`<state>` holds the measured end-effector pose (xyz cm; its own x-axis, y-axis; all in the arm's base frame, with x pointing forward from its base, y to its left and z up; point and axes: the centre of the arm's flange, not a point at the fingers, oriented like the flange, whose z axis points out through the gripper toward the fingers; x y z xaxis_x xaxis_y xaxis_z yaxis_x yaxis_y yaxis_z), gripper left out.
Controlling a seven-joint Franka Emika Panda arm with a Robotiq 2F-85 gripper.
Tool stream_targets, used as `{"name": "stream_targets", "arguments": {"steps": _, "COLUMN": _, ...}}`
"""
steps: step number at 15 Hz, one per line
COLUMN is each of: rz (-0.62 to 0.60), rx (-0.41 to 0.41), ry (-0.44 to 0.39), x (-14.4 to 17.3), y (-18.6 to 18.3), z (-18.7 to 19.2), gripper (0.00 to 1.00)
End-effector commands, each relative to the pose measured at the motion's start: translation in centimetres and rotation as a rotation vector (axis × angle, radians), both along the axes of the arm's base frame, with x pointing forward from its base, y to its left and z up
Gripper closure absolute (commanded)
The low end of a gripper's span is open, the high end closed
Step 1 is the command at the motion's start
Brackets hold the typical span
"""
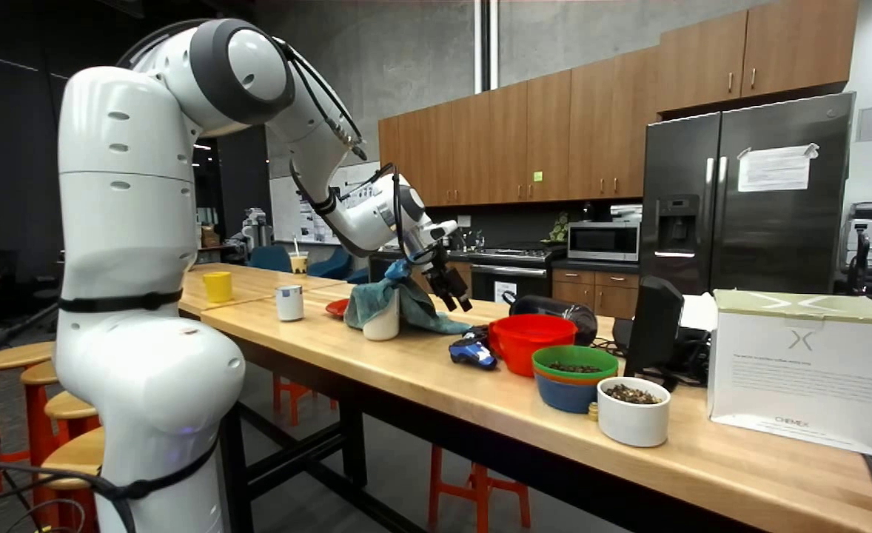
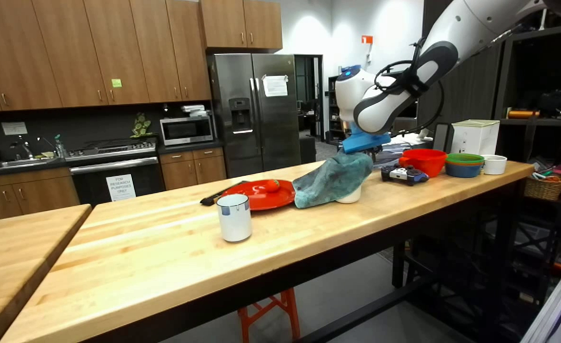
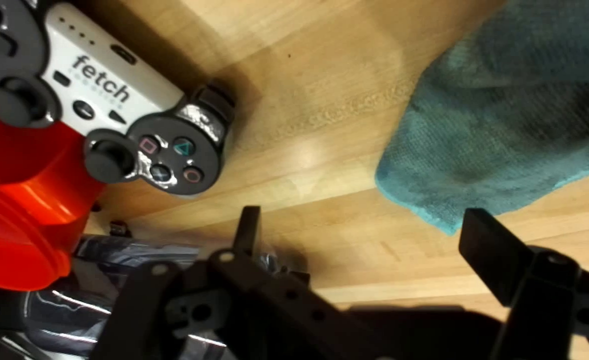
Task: Put the blue towel on the plate
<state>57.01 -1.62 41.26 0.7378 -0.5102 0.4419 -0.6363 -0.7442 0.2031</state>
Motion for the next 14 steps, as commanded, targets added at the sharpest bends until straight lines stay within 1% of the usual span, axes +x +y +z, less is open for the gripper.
{"name": "stream_targets", "arguments": {"steps": 1, "rz": -0.007, "rx": 0.0, "ry": -0.003, "x": 0.0, "y": 0.2, "z": 0.02, "gripper": 0.0}}
{"name": "stream_targets", "arguments": {"steps": 14, "rz": -0.015, "rx": -0.001, "ry": -0.004, "x": 0.07, "y": 0.09, "z": 0.2, "gripper": 0.0}}
